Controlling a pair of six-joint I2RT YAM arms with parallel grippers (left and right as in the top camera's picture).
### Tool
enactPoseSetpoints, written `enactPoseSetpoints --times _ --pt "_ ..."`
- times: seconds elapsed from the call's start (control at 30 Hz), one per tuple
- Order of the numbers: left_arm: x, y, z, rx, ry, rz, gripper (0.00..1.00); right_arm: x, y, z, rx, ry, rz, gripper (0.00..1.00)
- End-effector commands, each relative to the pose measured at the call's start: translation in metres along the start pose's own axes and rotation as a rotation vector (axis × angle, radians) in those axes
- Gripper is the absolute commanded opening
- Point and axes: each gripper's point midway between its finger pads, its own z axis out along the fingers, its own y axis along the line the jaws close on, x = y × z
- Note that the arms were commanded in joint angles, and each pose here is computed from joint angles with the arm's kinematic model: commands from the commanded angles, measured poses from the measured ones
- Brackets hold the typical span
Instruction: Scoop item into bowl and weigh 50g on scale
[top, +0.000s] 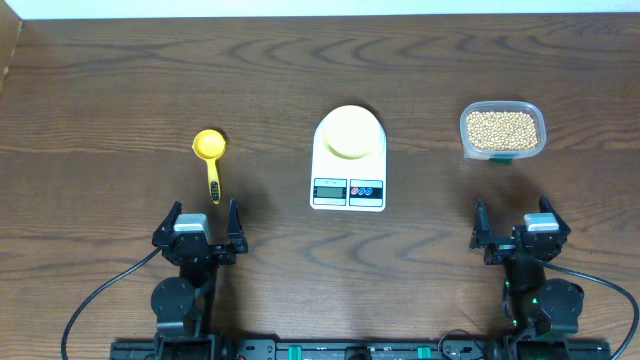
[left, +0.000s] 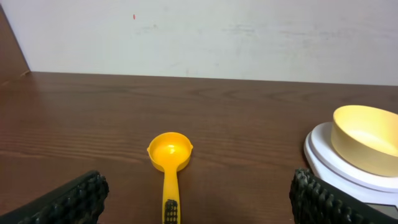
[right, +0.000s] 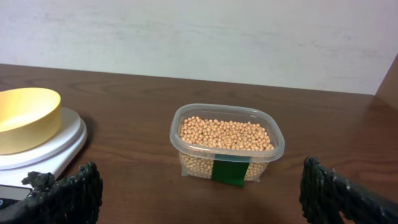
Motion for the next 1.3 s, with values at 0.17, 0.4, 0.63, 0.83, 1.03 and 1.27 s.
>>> enactPoseSetpoints --times 0.17,0.4,0.63,0.83,1.03,1.27 --pt "-0.013 -0.004 -0.004 0.023 -0.016 -0.029 0.95 0.001 0.000 0.000 0.003 0.000 -0.009 0.99" --pt "-0.036 -0.005 -0.009 0.023 -0.027 -0.030 0.95 0.001 0.000 0.000 0.003 0.000 -0.009 0.99" --pt "-0.057 -0.006 -0.002 0.021 0.025 -0.033 0.95 0.001 0.000 0.000 0.003 0.000 -0.009 0.99" --pt "-0.073 -0.006 0.010 0.018 0.074 -0.035 0.95 0.001 0.000 0.000 0.003 0.000 -0.009 0.99" --pt "-0.093 -0.006 0.021 0.013 0.132 -0.061 0.95 0.001 0.000 0.000 0.003 0.000 -0.009 0.99" --pt "-0.128 -0.006 0.047 -0.003 0.382 -0.071 0.95 0.001 0.000 0.000 0.003 0.000 -0.009 0.99"
